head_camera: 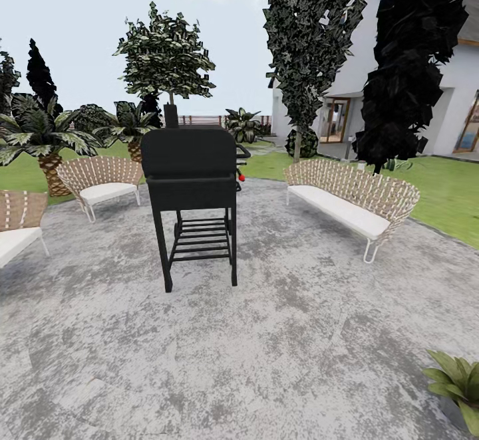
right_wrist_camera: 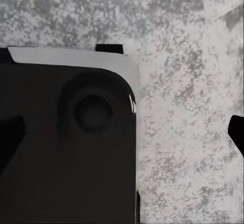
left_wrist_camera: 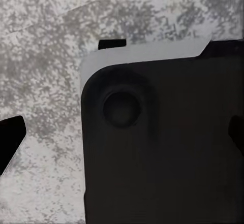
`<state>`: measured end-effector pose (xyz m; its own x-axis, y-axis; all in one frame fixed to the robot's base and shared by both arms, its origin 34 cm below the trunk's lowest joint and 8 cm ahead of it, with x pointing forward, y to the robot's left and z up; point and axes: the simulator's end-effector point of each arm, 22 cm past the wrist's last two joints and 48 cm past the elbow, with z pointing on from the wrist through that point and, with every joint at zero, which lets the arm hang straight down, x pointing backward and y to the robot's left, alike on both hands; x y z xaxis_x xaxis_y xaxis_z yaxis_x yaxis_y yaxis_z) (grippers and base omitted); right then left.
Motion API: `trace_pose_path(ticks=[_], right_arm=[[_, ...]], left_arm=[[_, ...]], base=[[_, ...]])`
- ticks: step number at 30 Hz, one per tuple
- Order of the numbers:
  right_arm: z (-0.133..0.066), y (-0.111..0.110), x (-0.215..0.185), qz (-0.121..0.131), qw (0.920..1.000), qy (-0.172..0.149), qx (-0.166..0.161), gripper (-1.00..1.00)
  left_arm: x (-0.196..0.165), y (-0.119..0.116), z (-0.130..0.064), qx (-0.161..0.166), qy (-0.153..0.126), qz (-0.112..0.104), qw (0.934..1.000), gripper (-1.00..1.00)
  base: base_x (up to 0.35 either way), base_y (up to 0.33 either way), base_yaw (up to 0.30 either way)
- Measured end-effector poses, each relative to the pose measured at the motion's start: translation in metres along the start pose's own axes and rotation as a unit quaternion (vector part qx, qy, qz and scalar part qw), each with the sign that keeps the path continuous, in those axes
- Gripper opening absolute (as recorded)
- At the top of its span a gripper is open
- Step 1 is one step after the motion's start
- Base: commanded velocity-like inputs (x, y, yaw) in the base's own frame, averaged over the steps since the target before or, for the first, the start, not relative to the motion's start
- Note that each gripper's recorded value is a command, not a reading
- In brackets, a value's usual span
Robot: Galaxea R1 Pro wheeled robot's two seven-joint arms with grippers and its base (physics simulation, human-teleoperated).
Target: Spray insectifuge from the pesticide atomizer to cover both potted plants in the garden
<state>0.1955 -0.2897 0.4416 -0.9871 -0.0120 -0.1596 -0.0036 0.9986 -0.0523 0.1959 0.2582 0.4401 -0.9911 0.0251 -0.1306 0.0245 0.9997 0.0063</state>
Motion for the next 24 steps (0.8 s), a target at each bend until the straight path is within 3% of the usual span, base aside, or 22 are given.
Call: trace_pose_path(ticks=[2, 3, 4, 5, 9, 13, 17, 24], right_arm=[[0.0, -0.009, -0.008, -0.002, 0.9999, -0.012, 0.005, 1.0], [-0.01, -0.02, -0.08, -0.004, 0.9873, -0.158, 0.012, 1.0], [-0.027, -0.02, -0.16, -0.005, 0.9685, -0.249, 0.013, 1.0], [-0.042, -0.02, -0.203, -0.005, 0.9554, -0.295, 0.013, 1.0], [-0.065, -0.016, -0.254, -0.001, 0.9363, -0.351, 0.01, 1.0], [-0.077, -0.012, -0.279, 0.002, 0.9268, -0.375, 0.007, 1.0], [-0.078, -0.01, -0.283, 0.0, 0.9253, -0.379, 0.006, 1.0], [-0.076, -0.007, -0.28, -0.008, 0.9266, -0.376, 0.001, 1.0]], left_arm=[[-0.016, 0.0, 0.001, 0.0, -0.016, 0.0, 0.9999, 1.0], [-0.083, 0.0, -0.008, 0.0, -0.145, 0.001, 0.9895, 1.0], [-0.163, 0.002, -0.026, -0.002, -0.231, 0.002, 0.9729, 1.0], [-0.187, 0.002, -0.033, -0.003, -0.256, 0.002, 0.9667, 1.0], [-0.234, 0.003, -0.043, -0.004, -0.291, 0.002, 0.9568, 1.0], [-0.251, 0.004, -0.049, -0.004, -0.309, 0.002, 0.9511, 1.0], [-0.255, 0.002, -0.053, -0.002, -0.324, 0.004, 0.9461, 1.0], [-0.249, 0.001, -0.052, -0.001, -0.324, 0.008, 0.9461, 1.0]], base=[[0.0, 0.0, 0.0], [0.0, 0.0, 0.0], [0.0, 0.0, 0.0], [0.0, 0.0, 0.0], [0.0, 0.0, 0.0], [0.0, 0.0, 0.0], [0.0, 0.0, 0.0], [0.0, 0.0, 0.0]])
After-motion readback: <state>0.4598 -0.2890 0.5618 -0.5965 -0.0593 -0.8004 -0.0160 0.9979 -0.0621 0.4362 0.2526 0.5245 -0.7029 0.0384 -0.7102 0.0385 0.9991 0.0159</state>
